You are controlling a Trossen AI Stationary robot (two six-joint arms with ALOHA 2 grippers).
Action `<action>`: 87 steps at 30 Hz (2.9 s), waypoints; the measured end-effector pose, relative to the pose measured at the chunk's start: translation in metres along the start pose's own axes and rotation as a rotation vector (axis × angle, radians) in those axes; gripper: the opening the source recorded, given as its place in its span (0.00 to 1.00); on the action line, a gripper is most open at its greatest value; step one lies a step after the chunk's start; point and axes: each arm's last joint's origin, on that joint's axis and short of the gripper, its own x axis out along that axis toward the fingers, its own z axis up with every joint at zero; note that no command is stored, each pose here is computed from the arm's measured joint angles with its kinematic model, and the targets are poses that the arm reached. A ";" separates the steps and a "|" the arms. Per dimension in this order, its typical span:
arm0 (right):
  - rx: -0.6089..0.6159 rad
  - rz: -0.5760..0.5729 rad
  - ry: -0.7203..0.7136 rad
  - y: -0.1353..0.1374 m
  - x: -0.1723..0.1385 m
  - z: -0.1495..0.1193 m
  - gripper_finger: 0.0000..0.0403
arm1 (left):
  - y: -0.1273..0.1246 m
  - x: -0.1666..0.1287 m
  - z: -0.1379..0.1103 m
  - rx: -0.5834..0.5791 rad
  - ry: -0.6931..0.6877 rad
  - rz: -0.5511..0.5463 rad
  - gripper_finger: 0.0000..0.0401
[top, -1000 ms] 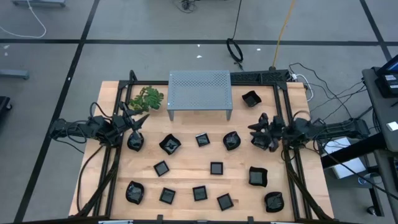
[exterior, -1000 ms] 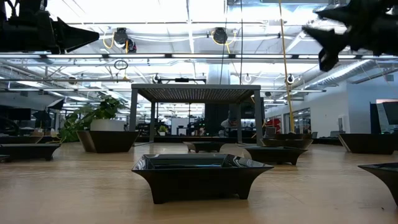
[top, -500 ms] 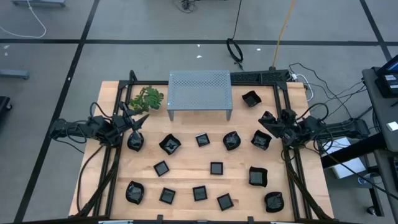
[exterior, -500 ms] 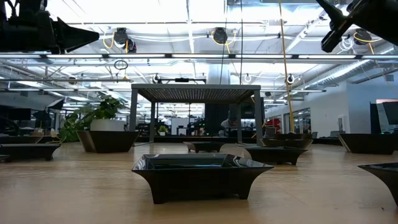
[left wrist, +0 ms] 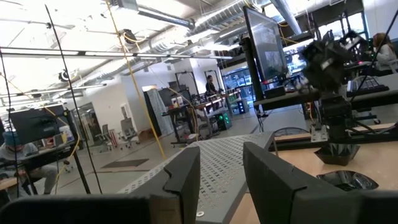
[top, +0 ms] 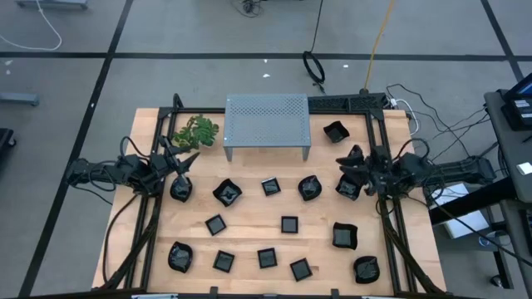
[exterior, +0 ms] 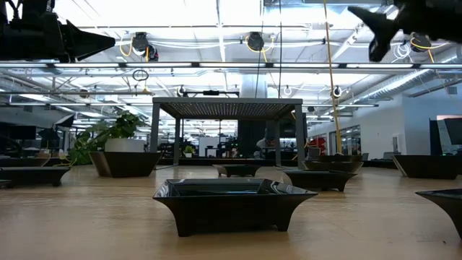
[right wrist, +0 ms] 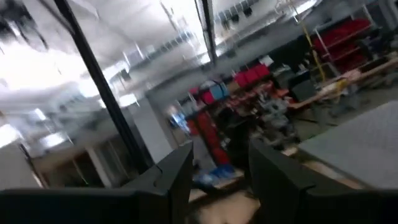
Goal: Pick & Place Mini shaped plates
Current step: Put the black leaf-shaped plate on the shelf
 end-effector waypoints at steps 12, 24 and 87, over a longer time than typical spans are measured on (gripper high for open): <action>-0.226 -0.265 0.671 0.003 0.035 -0.003 0.36 | 0.000 0.000 0.000 0.000 0.000 0.000 0.32; -0.473 -0.166 1.186 -0.021 0.050 -0.063 0.36 | 0.000 0.000 0.000 0.000 0.000 0.000 0.32; -0.841 -0.250 0.665 0.023 0.093 -0.003 0.00 | 0.000 0.000 0.000 0.000 0.000 0.000 0.32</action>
